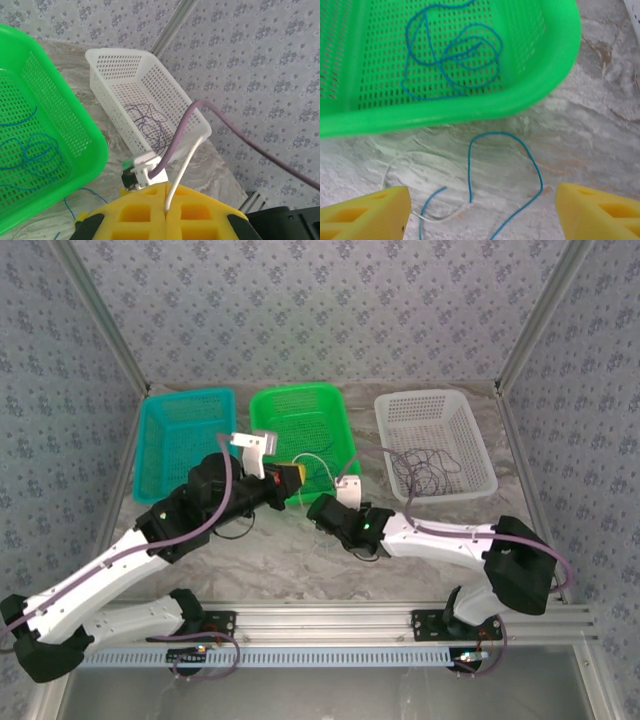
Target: Untangle the cables
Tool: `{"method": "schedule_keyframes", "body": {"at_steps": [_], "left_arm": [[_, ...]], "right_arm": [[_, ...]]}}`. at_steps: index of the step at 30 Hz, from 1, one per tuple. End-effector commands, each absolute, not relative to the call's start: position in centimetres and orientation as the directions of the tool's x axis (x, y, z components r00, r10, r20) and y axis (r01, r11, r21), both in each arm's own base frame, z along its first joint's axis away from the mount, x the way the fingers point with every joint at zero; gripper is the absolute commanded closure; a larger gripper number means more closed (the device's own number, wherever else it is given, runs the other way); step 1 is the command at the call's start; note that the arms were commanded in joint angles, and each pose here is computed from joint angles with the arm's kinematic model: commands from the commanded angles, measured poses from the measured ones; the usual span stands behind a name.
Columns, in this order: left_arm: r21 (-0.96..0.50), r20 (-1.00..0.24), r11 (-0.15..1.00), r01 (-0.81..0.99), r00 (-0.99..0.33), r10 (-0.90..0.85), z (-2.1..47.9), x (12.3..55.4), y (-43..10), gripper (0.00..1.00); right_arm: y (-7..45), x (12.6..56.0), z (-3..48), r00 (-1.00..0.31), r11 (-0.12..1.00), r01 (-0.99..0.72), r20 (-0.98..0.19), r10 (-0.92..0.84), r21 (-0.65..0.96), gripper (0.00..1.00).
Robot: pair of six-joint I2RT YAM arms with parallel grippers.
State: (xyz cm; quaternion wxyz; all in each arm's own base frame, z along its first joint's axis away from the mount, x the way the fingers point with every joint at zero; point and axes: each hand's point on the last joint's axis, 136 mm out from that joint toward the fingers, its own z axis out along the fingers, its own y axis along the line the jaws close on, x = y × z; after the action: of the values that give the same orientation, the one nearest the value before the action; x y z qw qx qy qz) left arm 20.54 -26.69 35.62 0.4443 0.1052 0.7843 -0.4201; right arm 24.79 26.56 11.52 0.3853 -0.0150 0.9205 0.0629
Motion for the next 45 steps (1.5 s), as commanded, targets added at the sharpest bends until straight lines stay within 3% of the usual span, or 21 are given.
{"method": "schedule_keyframes", "body": {"at_steps": [1,17,24,45], "left_arm": [[-0.561,-0.817,0.582,0.588,-0.505,-0.278,40.2,20.0,-25.7,1.00],[-0.434,-0.899,0.689,0.581,-0.333,-0.286,45.1,20.8,-21.5,0.99],[-0.430,-0.900,0.705,0.564,-0.326,-0.288,45.3,21.3,-20.7,0.99],[-0.447,-0.874,0.727,0.521,-0.426,-0.232,40.8,22.5,-21.5,0.96]], "right_arm": [[24.4,22.9,9.9,-0.738,0.998,-0.021,-0.674,0.021,0.054,0.22],[18.2,19.5,7.0,-0.767,0.996,0.079,-0.641,0.029,-0.049,0.19],[16.5,19.8,7.2,-0.771,0.990,0.136,-0.632,0.079,-0.042,0.18],[21.6,22.0,25.1,-0.519,0.957,-0.217,-0.853,0.056,0.195,0.10]]}}
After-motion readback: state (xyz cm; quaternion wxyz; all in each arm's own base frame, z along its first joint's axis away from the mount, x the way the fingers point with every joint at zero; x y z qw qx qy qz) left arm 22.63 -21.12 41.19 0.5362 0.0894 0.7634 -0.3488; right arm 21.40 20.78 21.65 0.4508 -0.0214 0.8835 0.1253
